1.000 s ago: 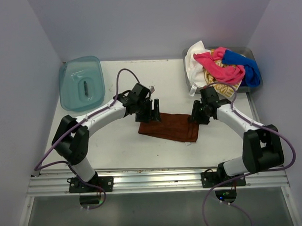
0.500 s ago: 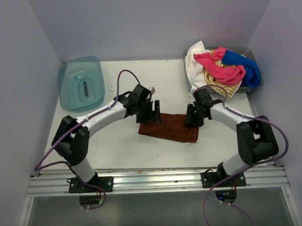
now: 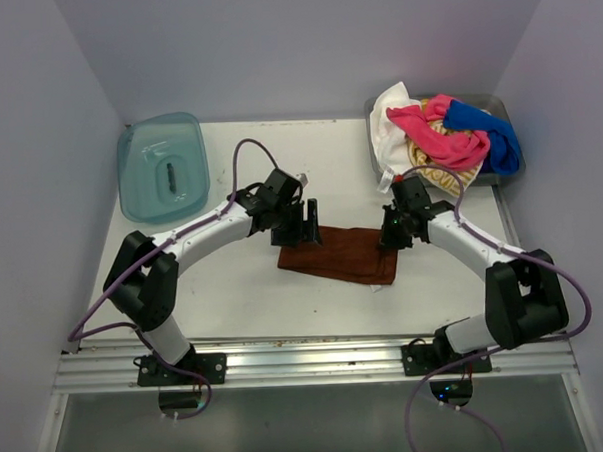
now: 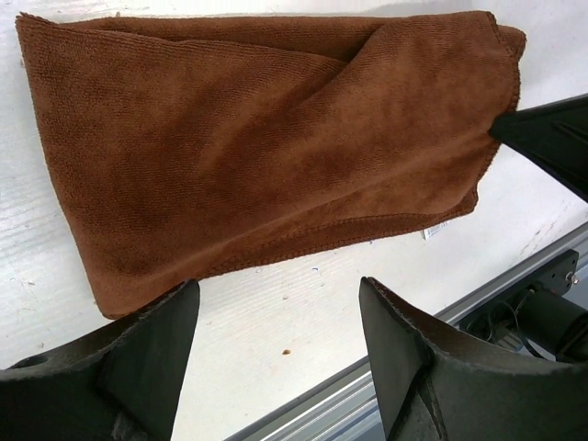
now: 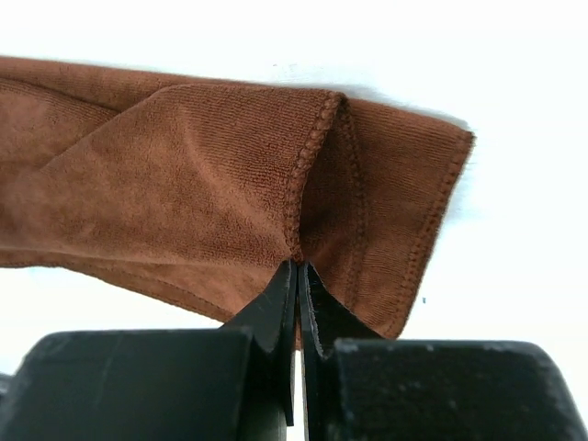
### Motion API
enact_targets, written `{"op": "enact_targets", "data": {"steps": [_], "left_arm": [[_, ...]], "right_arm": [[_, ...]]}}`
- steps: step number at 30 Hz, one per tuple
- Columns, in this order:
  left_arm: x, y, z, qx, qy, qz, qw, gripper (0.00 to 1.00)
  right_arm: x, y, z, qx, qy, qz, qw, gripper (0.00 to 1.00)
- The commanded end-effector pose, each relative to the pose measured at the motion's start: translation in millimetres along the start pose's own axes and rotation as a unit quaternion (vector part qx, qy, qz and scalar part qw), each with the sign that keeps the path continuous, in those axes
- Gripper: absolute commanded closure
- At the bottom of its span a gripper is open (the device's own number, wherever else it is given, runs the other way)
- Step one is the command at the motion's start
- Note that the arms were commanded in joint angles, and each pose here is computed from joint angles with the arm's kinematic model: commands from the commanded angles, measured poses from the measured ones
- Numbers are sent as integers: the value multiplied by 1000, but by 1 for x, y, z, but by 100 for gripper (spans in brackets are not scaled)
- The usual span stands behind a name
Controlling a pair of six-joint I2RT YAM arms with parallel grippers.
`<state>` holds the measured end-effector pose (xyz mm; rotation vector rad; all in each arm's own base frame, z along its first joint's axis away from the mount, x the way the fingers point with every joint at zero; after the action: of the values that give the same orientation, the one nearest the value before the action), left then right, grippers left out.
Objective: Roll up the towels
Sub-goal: Fold the towel
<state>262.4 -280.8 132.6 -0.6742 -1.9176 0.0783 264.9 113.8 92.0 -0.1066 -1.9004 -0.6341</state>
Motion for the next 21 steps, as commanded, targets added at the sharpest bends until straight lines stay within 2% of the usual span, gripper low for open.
{"op": "enact_targets", "data": {"steps": [1, 5, 7, 9, 11, 15, 21], "left_arm": [[10, -6, -19, 4, -38, 1, 999, 26], [8, -6, -18, 4, -33, 4, 999, 26], [7, -6, -18, 2, -30, 4, 1000, 26], [6, -5, -16, 1, -27, 3, 1000, 26], [7, -5, -14, 2, -26, 2, 1000, 26], [8, -4, -13, 2, -27, 2, 1000, 25], [5, -4, -11, 1, -23, 5, 1000, 26]], "right_arm": [[11, -9, 0, -5, -23, 21, 1000, 100], [10, -17, 1, -5, -30, 36, 999, 100], [5, -20, 0, -6, -32, 50, 998, 92], [1, -22, 1, -10, -28, 57, 998, 79], [-1, -21, 3, -14, -22, 52, 998, 76], [-2, -23, 10, -21, -16, 45, 999, 64], [-9, -25, 17, -30, -3, 36, 999, 62]]}}
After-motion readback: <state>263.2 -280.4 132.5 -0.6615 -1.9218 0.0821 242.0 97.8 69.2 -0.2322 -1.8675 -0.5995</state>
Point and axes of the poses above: each gripper's point midway between its finger pads, its own x axis back along the fingers, its own y axis along the line the jaws close on, z = x × y, the point moved 4 cm from there along x, back along the fingers, and after that the axes turned 15 degrees about -x, right-handed, at the moved point
